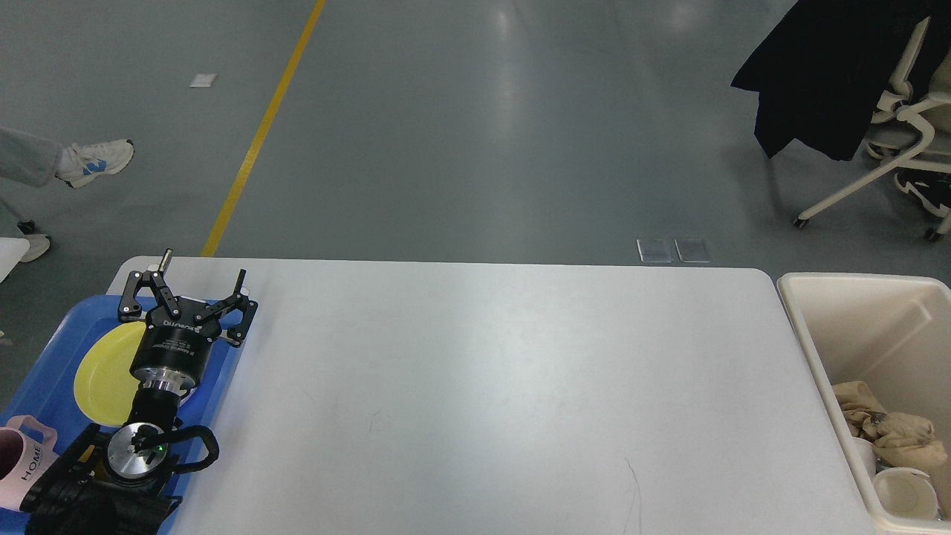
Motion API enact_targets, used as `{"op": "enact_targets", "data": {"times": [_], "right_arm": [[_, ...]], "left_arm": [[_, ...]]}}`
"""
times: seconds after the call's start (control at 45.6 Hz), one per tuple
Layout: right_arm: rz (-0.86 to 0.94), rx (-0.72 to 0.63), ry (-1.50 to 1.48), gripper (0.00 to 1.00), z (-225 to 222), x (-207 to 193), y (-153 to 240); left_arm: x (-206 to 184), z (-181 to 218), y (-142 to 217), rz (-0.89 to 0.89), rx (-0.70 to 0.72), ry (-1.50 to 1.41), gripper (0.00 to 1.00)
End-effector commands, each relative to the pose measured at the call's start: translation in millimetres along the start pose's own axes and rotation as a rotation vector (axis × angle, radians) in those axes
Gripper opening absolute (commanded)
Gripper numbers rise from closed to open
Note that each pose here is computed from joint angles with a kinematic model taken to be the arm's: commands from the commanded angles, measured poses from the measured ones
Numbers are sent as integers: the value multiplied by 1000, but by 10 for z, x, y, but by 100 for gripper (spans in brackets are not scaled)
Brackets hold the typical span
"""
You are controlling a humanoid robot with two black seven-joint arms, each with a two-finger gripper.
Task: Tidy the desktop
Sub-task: 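Hold the right gripper inside the white bin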
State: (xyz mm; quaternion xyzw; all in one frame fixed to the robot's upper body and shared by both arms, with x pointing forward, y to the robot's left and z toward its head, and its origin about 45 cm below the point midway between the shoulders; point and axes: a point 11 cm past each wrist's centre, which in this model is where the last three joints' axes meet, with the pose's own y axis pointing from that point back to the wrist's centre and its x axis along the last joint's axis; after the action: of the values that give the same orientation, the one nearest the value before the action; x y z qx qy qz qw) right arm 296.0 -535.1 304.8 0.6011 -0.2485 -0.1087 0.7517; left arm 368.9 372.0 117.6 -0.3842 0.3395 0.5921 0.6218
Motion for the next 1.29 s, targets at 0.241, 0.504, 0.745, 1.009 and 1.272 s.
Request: {"op": "enact_targets", "data": {"times": [0.241,0.504,0.745,1.009,1.272], "right_arm": [[59,-67,-149,0,677,-172,-1327],[132,-66,-168,0,490,-613,-2153],[346,-104,-209,0,334,-888,-2516],[415,-140,-190,0,171,-1079,-2671],[418,-144,-179,0,141,-1209,-2742]], "left_arm": [[-5,1,-2,-2,0,0,96],[-5,-3,-2,-2,1,0,96],[-5,1,-2,-2,0,0,96],[-5,1,-2,-2,0,0,96],[-5,1,-2,-2,0,0,96]]}}
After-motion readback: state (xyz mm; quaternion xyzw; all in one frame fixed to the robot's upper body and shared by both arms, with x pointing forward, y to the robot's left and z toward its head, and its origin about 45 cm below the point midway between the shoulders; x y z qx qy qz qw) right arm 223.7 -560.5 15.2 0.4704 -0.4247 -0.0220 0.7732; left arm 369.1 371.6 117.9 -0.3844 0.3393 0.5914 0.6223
